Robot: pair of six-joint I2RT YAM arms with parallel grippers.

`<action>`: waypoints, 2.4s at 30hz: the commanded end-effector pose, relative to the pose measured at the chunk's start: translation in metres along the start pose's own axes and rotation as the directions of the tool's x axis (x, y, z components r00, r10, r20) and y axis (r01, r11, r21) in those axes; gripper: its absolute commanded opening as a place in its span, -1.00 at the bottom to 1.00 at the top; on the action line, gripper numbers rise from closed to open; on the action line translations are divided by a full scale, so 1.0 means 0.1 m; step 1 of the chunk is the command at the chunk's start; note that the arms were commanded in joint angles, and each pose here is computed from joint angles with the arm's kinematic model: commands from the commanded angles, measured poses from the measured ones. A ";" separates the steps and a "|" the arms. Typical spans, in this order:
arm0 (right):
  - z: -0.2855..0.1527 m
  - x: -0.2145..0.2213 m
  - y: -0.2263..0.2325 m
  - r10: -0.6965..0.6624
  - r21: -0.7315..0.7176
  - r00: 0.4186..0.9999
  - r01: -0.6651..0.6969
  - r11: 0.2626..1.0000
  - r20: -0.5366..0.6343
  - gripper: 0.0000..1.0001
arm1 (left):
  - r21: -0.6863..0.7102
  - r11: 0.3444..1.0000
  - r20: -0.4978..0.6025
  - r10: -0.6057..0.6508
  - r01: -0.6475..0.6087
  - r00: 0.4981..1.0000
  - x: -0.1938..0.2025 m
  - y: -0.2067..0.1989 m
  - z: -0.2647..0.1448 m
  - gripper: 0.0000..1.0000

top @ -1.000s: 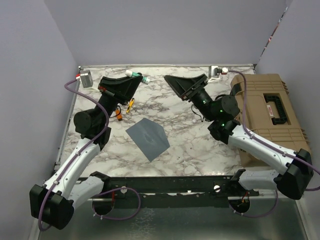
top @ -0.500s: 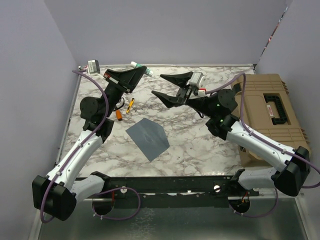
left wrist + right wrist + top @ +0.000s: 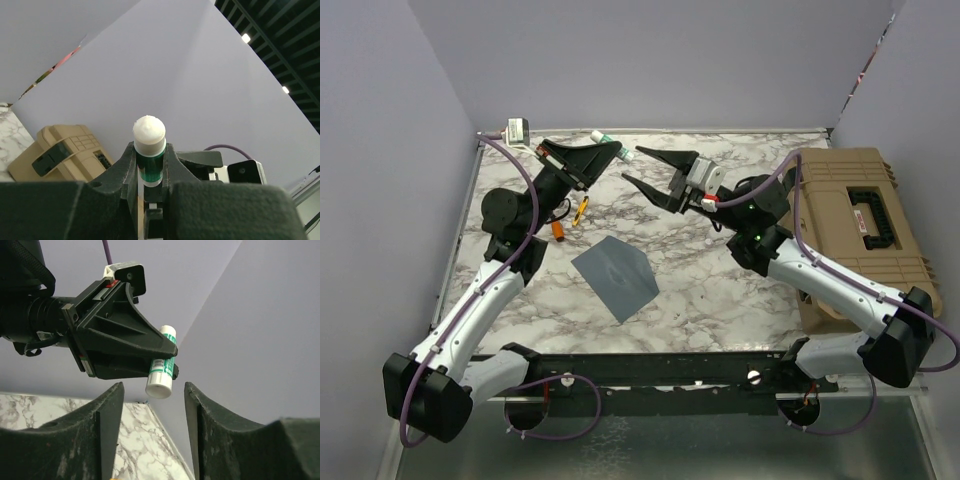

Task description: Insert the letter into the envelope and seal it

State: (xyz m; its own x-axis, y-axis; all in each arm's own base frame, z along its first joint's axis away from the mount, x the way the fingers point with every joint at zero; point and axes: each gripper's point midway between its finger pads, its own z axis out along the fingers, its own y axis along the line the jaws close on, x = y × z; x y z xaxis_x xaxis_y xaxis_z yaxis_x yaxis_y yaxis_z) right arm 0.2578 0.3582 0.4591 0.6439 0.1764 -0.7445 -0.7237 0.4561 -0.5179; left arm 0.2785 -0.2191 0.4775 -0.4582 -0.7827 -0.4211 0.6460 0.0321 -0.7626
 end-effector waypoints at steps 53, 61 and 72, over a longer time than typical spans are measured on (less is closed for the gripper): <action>0.12 -0.58 -0.11 0.944 -0.102 0.051 -0.991 0.089 0.326 -0.99 | 0.137 0.859 0.022 0.494 -0.492 0.869 0.00 -0.45 -0.26 -1.00; 0.14 -0.59 -0.13 0.909 -0.236 -0.299 -0.943 -0.235 0.292 -0.99 | 0.220 0.781 0.032 0.593 -0.584 0.805 0.08 -0.52 -0.32 -1.00; 0.09 -0.58 -0.01 0.961 -0.103 0.030 -0.993 0.060 0.275 0.32 | 0.141 0.866 0.096 0.470 -0.479 0.878 -0.10 -0.50 -0.26 -1.00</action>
State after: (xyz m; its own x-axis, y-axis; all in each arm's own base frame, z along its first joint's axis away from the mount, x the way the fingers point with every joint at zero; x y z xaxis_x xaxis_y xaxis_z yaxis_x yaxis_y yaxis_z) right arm 0.2300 0.3775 0.4860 -0.7913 0.5682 -0.2259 -0.5060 -0.4010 0.7637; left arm 0.2291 -0.2011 0.5044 0.0294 -0.6812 -0.7315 0.8882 0.3536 -0.2935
